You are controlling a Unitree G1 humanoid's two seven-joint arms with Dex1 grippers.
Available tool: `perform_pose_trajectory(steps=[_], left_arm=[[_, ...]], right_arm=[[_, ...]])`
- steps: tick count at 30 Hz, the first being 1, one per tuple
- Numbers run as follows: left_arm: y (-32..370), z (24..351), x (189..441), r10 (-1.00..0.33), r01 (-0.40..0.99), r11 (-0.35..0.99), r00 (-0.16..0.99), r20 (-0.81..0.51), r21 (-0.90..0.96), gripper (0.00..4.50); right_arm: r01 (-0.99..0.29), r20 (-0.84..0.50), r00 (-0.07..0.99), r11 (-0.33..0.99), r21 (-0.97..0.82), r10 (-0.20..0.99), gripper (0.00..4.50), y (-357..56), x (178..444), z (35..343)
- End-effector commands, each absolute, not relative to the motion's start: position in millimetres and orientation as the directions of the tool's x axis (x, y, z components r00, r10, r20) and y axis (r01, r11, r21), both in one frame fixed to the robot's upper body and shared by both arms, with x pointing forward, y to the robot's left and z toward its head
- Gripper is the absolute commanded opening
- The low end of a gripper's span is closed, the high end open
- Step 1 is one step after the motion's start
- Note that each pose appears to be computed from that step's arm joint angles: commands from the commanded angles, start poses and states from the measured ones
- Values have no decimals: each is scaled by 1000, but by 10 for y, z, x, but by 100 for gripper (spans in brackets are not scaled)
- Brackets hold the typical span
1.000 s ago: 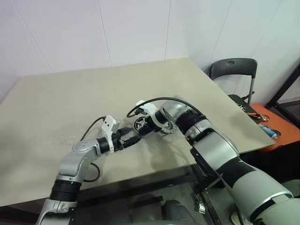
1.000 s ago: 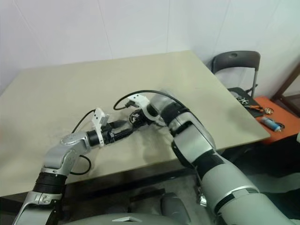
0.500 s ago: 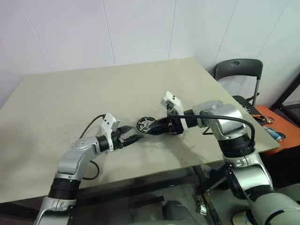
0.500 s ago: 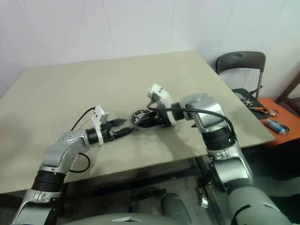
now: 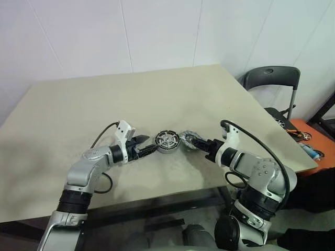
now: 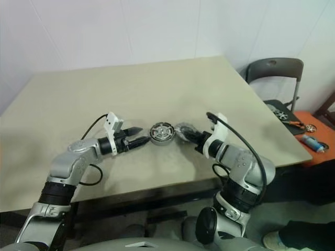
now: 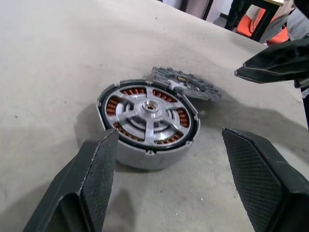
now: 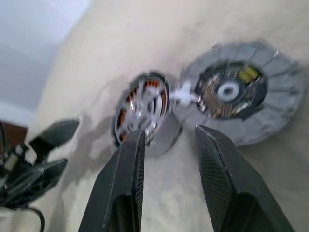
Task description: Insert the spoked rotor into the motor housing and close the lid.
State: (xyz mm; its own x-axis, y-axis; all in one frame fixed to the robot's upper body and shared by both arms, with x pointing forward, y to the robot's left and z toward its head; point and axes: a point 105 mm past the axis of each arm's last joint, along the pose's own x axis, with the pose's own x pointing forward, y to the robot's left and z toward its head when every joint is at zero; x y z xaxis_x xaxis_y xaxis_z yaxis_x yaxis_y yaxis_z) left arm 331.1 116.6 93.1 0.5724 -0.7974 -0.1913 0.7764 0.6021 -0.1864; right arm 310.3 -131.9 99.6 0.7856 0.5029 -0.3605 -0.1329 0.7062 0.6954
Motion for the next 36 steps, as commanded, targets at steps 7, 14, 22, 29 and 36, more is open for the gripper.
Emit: perform_pose_trajectory(steps=[7,14,22,29,36], left_arm=[[1149,1049,3352,-807,795,588,565,-175,-145,364],[1200,1052,3343,-804,794,591,563,-192,-142,364],[1235,1051,3366,-799,792,596,567,-201,-133,364],[1246,1016,3374,-792,785,605,575,-207,-134,364],[1268,966,3362,-787,780,611,579,-213,-135,364]], right_arm=[[0,-330,788,537,844,520,170,-1233,3048,785],[118,-377,756,456,882,535,170,-996,3112,589],[87,-320,748,392,916,581,170,-689,3265,663],[26,-273,705,361,932,655,170,-431,3283,788],[34,-296,672,372,928,678,170,-342,3303,767]])
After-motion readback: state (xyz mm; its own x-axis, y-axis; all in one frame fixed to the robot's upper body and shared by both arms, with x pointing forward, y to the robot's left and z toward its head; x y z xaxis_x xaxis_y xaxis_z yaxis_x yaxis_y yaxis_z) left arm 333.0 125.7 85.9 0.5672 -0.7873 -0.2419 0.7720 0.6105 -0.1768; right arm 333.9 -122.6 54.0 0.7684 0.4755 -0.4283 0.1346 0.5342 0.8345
